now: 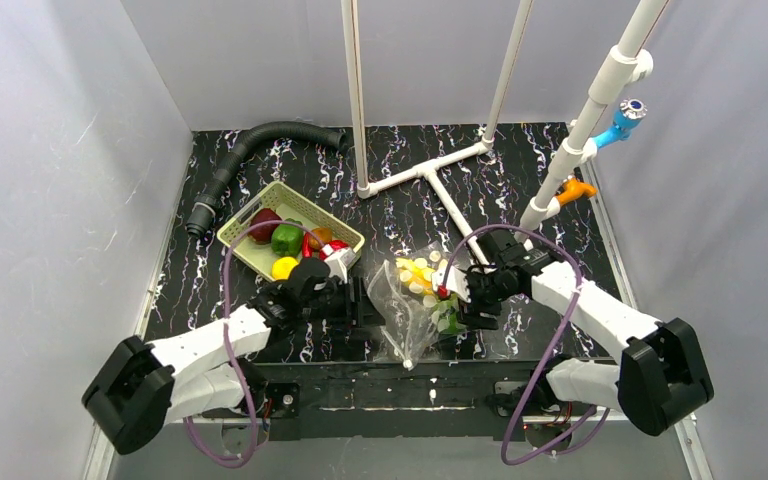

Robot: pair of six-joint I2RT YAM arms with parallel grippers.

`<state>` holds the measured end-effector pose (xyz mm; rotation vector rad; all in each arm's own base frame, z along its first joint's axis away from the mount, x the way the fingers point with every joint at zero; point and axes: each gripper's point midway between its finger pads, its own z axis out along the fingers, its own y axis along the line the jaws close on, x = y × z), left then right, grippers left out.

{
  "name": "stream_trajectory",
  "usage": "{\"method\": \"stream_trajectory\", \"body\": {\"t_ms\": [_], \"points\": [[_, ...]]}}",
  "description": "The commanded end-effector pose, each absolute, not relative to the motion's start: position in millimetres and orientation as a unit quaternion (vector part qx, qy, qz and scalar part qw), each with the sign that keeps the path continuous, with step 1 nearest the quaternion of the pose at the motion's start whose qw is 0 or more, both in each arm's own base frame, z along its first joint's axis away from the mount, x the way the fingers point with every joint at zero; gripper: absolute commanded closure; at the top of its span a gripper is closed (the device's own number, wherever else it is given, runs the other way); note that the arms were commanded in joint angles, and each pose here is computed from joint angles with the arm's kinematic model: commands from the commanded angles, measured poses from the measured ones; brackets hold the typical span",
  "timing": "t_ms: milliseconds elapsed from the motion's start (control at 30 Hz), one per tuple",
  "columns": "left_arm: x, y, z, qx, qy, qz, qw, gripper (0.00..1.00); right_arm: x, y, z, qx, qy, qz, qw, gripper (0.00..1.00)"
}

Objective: Open the zip-top bag and remove the fake food
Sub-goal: Place the fake vegetable in the bin, then pick up the fake fruit from the zipper food storage bag.

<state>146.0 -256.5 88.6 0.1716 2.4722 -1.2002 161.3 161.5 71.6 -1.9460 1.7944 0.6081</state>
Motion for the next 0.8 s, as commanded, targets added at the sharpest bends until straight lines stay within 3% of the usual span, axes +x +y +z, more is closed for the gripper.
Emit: {"method": "stream_trajectory", "body": {"t_ms": [0,200,400,500,600,767], "points": [[157,-278,90,0.070,0.873,-0.434,0.213,0.50,176,160,58,-0.716,0.642,0.173,0.212,0.29],[158,-294,83,0.084,0.869,-0.442,0.204,0.52,175,173,58,-0.709,0.641,0.192,0.223,0.48],[154,-263,109,0.092,0.874,-0.404,0.253,0.51,179,187,61,-0.676,0.663,0.219,0.238,0.85],[145,-244,119,0.099,0.878,-0.385,0.267,0.44,181,192,60,-0.663,0.672,0.230,0.237,0.98],[135,-244,123,0.122,0.865,-0.407,0.268,0.34,179,200,64,-0.652,0.674,0.251,0.238,0.99],[133,-273,122,0.151,0.835,-0.467,0.249,0.37,178,209,68,-0.638,0.680,0.277,0.233,0.99]]}}
